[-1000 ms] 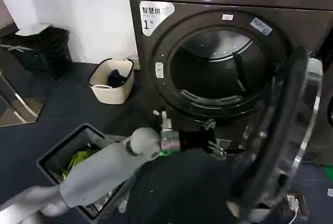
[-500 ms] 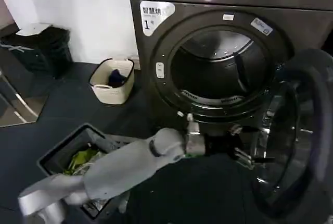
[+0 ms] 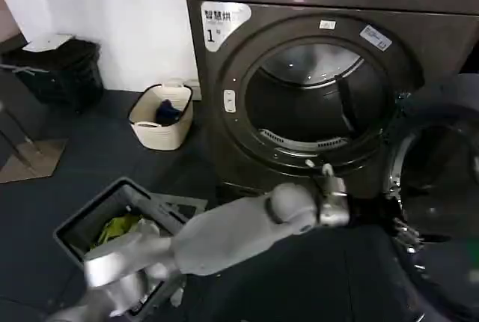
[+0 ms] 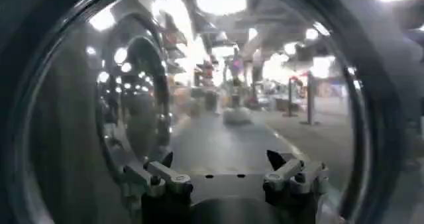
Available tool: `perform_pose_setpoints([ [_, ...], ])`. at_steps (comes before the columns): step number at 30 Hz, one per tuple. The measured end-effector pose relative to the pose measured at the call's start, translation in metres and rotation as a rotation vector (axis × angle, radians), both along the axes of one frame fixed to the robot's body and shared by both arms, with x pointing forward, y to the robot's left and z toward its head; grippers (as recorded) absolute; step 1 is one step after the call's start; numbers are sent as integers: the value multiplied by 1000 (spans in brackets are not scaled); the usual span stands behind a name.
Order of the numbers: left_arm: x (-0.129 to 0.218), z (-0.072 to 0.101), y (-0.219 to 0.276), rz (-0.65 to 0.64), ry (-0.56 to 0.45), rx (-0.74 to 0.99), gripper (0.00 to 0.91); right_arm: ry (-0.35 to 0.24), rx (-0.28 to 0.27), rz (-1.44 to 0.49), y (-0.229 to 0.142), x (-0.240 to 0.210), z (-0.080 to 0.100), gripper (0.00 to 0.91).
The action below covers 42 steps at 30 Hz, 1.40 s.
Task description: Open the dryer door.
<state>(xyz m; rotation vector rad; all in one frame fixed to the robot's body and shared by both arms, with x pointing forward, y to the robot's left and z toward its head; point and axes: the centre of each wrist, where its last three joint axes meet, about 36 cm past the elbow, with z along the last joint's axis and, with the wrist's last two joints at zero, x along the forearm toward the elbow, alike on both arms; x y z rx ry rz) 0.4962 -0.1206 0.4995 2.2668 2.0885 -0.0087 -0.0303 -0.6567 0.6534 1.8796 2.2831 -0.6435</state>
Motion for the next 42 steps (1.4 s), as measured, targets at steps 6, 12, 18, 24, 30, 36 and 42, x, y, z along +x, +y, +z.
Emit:
perform_pose_setpoints([
  [6, 9, -4, -19, 32, -22, 9, 907, -2, -22, -16, 5, -15, 9, 907],
  [12, 28, -19, -13, 105, -56, 34, 907, -13, -33, -9, 8, -19, 14, 907],
  [18, 40, -30, -7, 175, -92, 32, 907, -9, -38, -2, 8, -17, 16, 907],
  [24, 35, -28, -9, 165, -83, -8, 907, -12, -40, 5, 5, -13, 16, 907],
  [30, 16, -23, -16, 165, -32, -165, 907, -15, -47, 19, 2, -7, 19, 907],
  [36, -4, -21, -22, 158, -39, -296, 907, -17, -54, 30, 0, -2, 22, 907],
  [42, -1, -31, 17, 192, -50, -294, 907, -16, -69, 33, -2, 0, 29, 907],
])
